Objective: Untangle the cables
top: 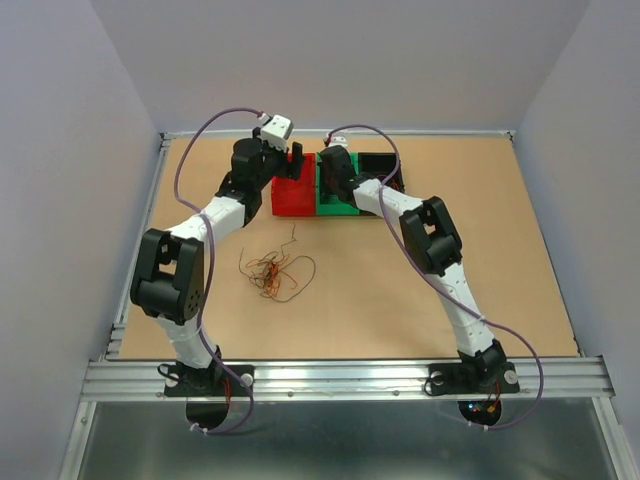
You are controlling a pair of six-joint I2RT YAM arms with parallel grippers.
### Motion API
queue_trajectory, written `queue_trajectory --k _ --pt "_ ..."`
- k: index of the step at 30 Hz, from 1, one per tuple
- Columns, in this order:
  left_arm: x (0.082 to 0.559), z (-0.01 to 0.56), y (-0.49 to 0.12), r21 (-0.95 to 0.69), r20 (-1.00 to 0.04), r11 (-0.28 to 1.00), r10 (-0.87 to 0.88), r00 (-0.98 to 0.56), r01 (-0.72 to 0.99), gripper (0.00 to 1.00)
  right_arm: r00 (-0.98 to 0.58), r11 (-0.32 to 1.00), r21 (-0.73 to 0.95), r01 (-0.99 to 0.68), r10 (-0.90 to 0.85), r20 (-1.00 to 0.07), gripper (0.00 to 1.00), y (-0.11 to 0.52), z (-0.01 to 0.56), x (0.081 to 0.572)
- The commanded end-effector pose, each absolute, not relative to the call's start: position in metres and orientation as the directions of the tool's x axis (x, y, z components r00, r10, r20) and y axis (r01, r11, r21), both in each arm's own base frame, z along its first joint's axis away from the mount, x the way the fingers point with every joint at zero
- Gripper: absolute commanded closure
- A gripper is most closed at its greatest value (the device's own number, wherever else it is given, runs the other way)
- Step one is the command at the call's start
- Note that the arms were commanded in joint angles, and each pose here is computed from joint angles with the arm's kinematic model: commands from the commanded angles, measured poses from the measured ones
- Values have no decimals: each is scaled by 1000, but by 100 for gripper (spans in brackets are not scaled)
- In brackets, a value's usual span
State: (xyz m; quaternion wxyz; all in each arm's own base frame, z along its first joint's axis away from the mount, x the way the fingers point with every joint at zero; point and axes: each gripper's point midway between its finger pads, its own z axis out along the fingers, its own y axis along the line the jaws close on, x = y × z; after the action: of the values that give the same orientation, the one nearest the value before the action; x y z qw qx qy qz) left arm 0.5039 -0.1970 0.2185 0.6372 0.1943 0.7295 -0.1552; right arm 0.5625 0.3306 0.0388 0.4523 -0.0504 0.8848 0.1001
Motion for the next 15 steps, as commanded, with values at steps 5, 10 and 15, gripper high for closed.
queue_trajectory --k 5,10,15 --pt "500 290 -167 34 -998 934 15 57 355 13 -705 985 52 -164 -81 -705 96 309 5 531" --pt "494 306 -155 46 -993 952 12 113 302 7 -681 981 55 -184 -87 -727 92 312 26 532" --pt "488 312 -150 54 -990 956 14 139 289 4 -662 983 47 -176 -83 -745 85 310 41 529"
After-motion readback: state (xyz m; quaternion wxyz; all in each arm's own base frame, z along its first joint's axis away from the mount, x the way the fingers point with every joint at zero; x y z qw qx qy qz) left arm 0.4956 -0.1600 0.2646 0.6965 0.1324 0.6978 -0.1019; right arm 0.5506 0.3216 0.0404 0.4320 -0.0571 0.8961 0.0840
